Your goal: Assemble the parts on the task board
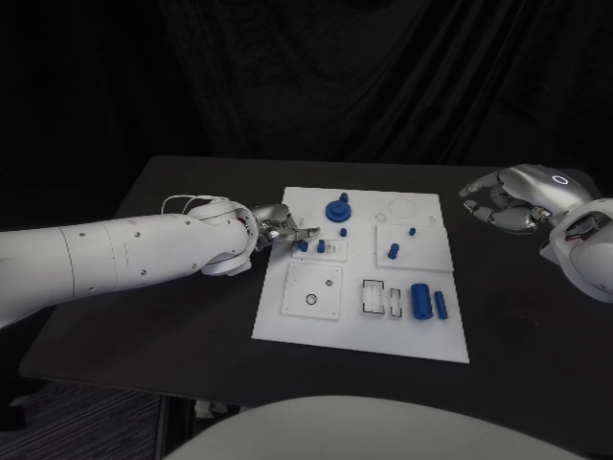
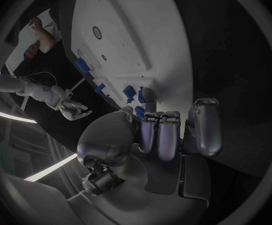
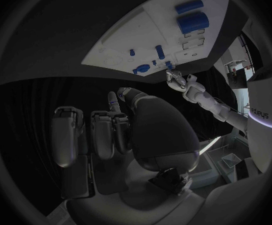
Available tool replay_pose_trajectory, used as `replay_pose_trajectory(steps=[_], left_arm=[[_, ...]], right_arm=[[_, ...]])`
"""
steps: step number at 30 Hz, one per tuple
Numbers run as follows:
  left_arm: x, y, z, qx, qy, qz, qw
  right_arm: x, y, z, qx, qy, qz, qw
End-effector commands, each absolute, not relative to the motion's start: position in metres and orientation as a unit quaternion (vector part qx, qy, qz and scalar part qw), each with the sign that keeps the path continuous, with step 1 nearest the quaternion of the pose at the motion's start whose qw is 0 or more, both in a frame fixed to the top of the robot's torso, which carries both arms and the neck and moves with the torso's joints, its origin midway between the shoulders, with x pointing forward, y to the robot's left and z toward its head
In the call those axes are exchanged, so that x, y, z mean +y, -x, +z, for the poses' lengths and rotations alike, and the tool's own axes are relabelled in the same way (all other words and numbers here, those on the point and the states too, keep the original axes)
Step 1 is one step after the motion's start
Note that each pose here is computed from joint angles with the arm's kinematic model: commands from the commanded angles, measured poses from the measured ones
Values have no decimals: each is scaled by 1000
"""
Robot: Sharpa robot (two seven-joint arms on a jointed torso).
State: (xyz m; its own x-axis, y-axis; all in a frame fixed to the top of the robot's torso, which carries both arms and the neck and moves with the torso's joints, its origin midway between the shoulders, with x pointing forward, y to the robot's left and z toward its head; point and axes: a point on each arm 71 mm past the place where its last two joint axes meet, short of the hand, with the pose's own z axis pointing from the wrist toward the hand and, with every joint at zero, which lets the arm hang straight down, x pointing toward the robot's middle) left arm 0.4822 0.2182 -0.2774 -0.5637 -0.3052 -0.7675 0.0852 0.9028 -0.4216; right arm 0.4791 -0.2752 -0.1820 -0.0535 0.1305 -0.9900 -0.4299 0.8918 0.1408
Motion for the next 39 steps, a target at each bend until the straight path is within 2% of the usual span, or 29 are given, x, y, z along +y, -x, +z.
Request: replay_pose_trajectory(steps=[1, 24, 26, 30, 35, 39], left_arm=[[214, -481, -277, 852, 67, -231, 465], [215, -482, -274, 837, 79, -239, 486], [216, -483, -272, 829, 75, -241, 500], [218, -484, -261, 787, 57, -262, 556], [218, -482, -240, 692, 1, -330, 642], [213, -481, -224, 634, -68, -387, 666]], right_arm=[[-276, -479, -184, 700, 102, 199, 679], [-278, -479, -184, 701, 101, 198, 678], [-278, -479, -184, 700, 101, 198, 678], [-279, -479, -184, 700, 101, 197, 679], [-280, -478, -183, 699, 100, 197, 680], [-281, -478, -183, 696, 100, 199, 683]])
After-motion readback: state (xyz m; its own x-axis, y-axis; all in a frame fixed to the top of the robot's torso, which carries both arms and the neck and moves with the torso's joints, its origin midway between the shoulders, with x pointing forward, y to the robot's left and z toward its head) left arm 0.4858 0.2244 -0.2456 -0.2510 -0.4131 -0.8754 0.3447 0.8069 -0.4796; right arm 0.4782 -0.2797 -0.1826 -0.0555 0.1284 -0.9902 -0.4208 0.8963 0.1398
